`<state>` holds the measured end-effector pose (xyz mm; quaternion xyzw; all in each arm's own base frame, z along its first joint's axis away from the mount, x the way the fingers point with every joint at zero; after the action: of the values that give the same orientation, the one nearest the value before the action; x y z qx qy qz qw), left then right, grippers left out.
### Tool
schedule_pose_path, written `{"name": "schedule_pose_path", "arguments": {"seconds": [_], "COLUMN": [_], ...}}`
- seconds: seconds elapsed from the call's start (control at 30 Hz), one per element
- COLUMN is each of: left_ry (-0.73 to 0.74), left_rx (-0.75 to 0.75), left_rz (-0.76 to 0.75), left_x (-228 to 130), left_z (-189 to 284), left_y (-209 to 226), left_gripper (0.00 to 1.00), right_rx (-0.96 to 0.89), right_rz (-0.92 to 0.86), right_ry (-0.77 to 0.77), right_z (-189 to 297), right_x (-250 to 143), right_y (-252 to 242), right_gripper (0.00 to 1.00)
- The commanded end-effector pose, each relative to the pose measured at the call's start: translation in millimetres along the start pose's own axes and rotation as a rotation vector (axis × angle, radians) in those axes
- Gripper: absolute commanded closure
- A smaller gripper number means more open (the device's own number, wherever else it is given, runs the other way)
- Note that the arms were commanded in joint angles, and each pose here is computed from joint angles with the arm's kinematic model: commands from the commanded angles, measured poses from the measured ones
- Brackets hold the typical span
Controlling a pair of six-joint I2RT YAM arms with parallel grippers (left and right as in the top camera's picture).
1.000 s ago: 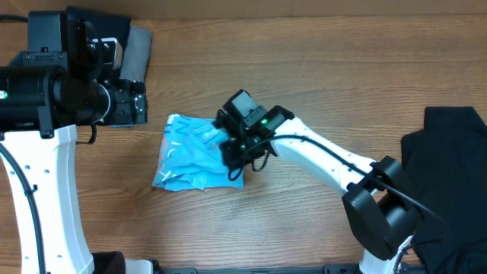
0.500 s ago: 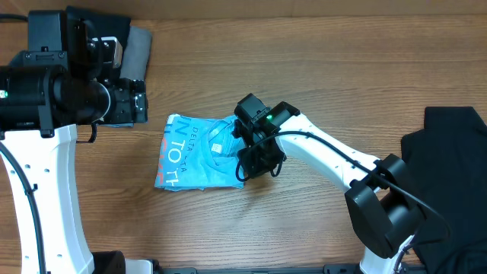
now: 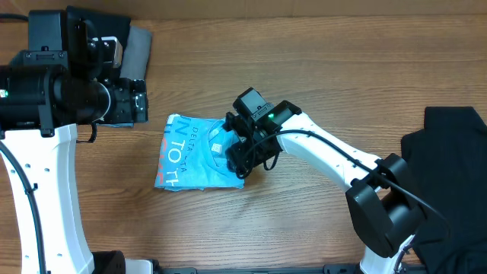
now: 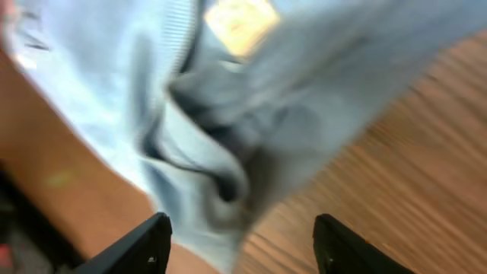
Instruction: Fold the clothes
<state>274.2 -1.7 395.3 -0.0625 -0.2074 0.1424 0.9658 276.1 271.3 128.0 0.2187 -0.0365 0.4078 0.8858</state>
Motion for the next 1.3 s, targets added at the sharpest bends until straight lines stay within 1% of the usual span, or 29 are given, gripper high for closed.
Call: {"name": "schedule_pose_path", "arguments": {"seconds": [0.0, 0.1, 0.13, 0.17, 0.27, 0.37, 0.5, 0.53, 0.57, 0.6, 0.63, 0.67, 0.77, 0.83, 0.9, 0.97, 1.07, 1.17, 1.27], "left_ry": [0.005, 0.001, 0.001, 0.001, 0.001, 0.001, 0.001, 0.001, 0.0, -0.002, -0.004, -0.004, -0.005, -0.006, -0.006, -0.006, -0.005, -0.005, -0.006], "left_rx": [0.004, 0.003, 0.003, 0.003, 0.003, 0.003, 0.004, 0.004, 0.003, 0.002, 0.002, 0.001, 0.002, 0.002, 0.002, 0.001, 0.001, 0.001, 0.001], "left_rz": [-0.023, -0.023, -0.023, -0.023, -0.024, -0.024, -0.023, -0.023, -0.024, -0.024, -0.024, -0.024, -0.023, -0.024, -0.023, -0.023, -0.023, -0.023, -0.023], "left_x": [2, 2, 2, 2, 3, 3, 2, 3, 3, 3, 3, 3, 4, 4, 4, 4, 4, 4, 4], "left_z": [-3, -3, -3, -3, -3, -3, -3, -3, -3, -3, -3, -3, -3, -3, -3, -3, -3, -3, -3], "left_y": [0, 0, -1, -1, 0, 0, 0, 0, -1, -1, -1, -1, -1, -1, -1, -1, -1, -1, -1], "left_gripper": [0.12, 0.11, 0.11, 0.11, 0.1, 0.1, 0.1, 0.1, 0.1, 0.1, 0.1, 0.1, 0.1, 0.1, 0.09, 0.09, 0.09, 0.1, 0.09], "right_rx": [0.075, 0.087, 0.089, 0.091, 0.094, 0.097, 0.107, 0.104, 0.095, 0.081, 0.059, 0.031, -0.08, -0.079, -0.024, 0.072, 0.173, 0.174, 0.187], "right_rz": [0.038, 0.023, 0.016, 0.009, -0.005, -0.014, -0.045, -0.049, -0.051, -0.053, -0.055, -0.061, -0.103, -0.115, -0.122, -0.115, -0.099, -0.096, -0.058], "right_ry": [-0.035, 0.002, 0.014, 0.026, 0.048, 0.067, 0.131, 0.14, 0.148, 0.157, 0.17, 0.183, 0.186, 0.132, 0.042, -0.066, -0.174, -0.211, -0.194], "right_z": [10, 0, -3, -5, -7, -5, -3, -3, -3, -3, -2, -2, 2, 9, 17, 23, 28, 25, 12], "right_x": [4, -7, -11, -15, -20, -24, -36, -37, -38, -40, -42, -44, -44, -35, -20, -5, 11, 21, 25], "right_y": [13, 13, 12, 11, 11, 12, 15, 15, 14, 13, 11, 7, -9, -18, -23, -25, -24, -20, -8], "right_gripper": [0.53, 0.71, 0.8, 0.85, 0.96, 0.96, 0.96, 0.92, 0.85, 0.78, 0.66, 0.64, 0.65, 0.68, 0.68, 0.68, 0.67, 0.67, 0.61]}}
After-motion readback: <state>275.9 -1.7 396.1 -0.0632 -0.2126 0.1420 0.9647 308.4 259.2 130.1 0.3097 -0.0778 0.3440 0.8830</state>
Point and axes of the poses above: each gripper's point midway between its finger pads, its own z axis back along the fingers, its own y axis along the line the jaws close on, x = y × z, the point moved 7 cm from there along z, back along the fingers, and after that the axes turned 14 degrees about z, right-handed, at the moved point
